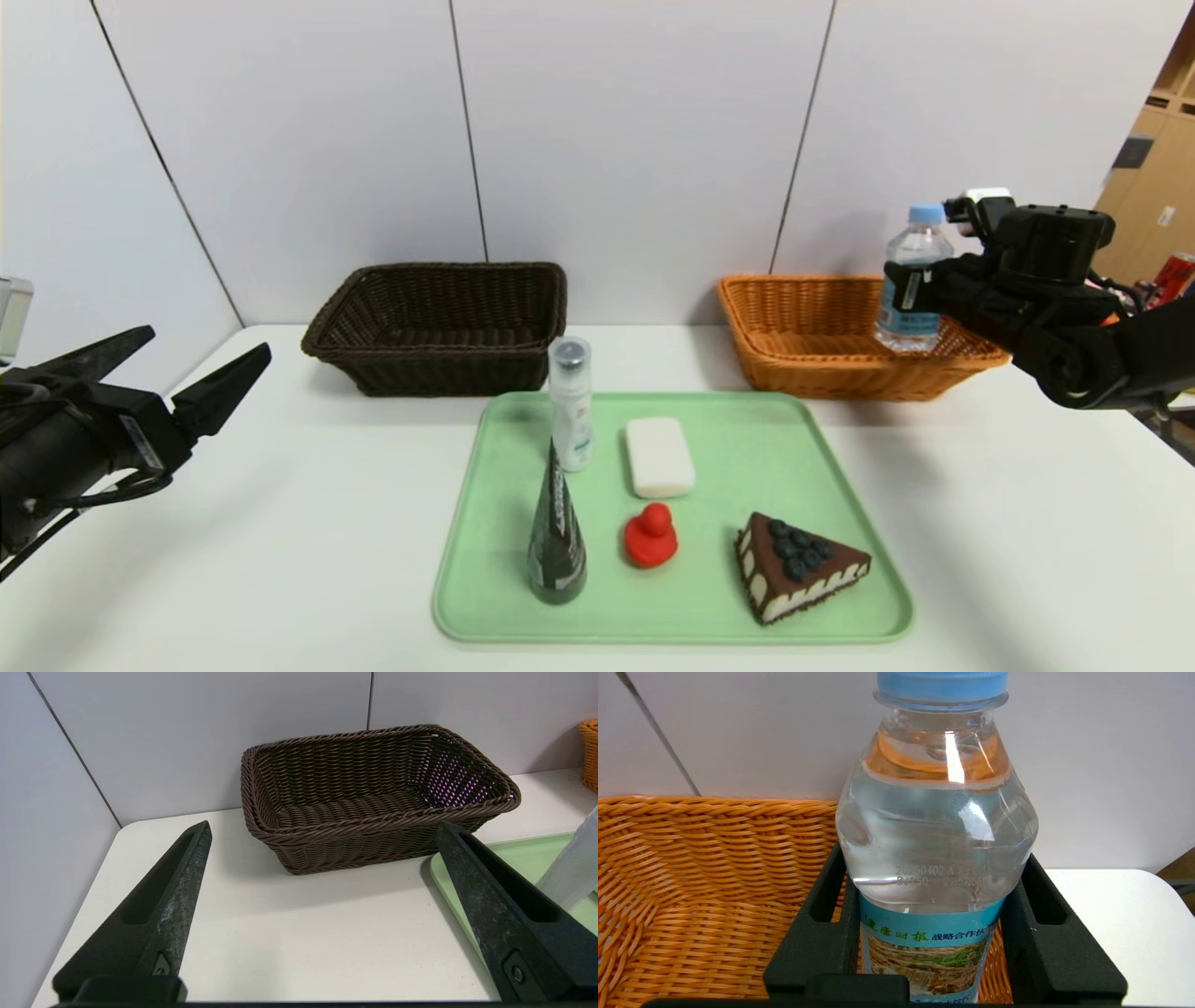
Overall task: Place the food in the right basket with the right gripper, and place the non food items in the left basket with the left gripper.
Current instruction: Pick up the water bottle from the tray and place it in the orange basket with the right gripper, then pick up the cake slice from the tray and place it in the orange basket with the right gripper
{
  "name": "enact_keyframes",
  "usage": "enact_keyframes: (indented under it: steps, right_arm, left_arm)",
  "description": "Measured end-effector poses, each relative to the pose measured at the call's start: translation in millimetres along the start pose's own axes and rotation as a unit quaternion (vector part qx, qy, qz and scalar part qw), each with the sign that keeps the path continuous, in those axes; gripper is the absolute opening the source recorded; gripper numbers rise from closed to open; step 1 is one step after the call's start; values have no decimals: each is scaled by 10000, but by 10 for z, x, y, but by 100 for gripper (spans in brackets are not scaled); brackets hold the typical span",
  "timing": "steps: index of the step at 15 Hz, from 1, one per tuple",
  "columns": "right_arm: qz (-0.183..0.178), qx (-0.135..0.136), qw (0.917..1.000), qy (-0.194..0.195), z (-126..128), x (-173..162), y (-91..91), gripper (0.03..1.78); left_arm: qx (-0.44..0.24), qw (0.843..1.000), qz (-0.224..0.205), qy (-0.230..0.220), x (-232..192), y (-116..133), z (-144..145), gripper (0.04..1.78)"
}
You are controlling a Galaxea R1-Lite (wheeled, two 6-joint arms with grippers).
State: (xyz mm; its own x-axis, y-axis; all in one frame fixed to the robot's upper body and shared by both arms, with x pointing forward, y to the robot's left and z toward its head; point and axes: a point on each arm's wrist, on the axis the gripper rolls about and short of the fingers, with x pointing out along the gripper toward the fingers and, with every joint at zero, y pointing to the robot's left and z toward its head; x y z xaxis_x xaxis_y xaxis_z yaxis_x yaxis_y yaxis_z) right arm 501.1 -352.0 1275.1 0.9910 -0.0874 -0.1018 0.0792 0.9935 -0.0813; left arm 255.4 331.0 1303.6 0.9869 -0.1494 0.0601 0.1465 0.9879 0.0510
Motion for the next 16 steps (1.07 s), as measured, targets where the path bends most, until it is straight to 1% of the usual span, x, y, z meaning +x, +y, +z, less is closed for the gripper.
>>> enact_keyframes:
  steps: [1,2,4,7,8,11,14,16]
  right_arm:
    - [-34,-2,10000,-4,2,-7,1,82]
    - [-66,-5,10000,-1,3,-12,-2,88]
    - [-92,-18,10000,-9,11,-28,-11,106]
    - [-84,-5,9999,-80,22,-57,-5,128]
    - [-94,-4,9999,-123,30,-67,-8,133]
    - [-63,-25,10000,-64,4,-119,-9,145]
    - [70,12,9999,-116,120,-308,39,153]
    - [186,29,9997,-135,246,-537,78,157]
  left_arm:
    - [-2,10000,2,-2,-1,0,0,169]
    - [-1,10000,2,-4,-2,0,1,169]
    - [4,10000,0,-7,-4,-1,2,169]
    - [4,10000,3,-15,-7,-1,4,169]
    - [3,10000,1,-17,-8,-1,5,169]
    - [0,10000,-1,-17,-10,-2,5,169]
    - [-7,10000,6,-14,-14,-2,2,169]
    - [-25,10000,17,5,-19,0,-8,169]
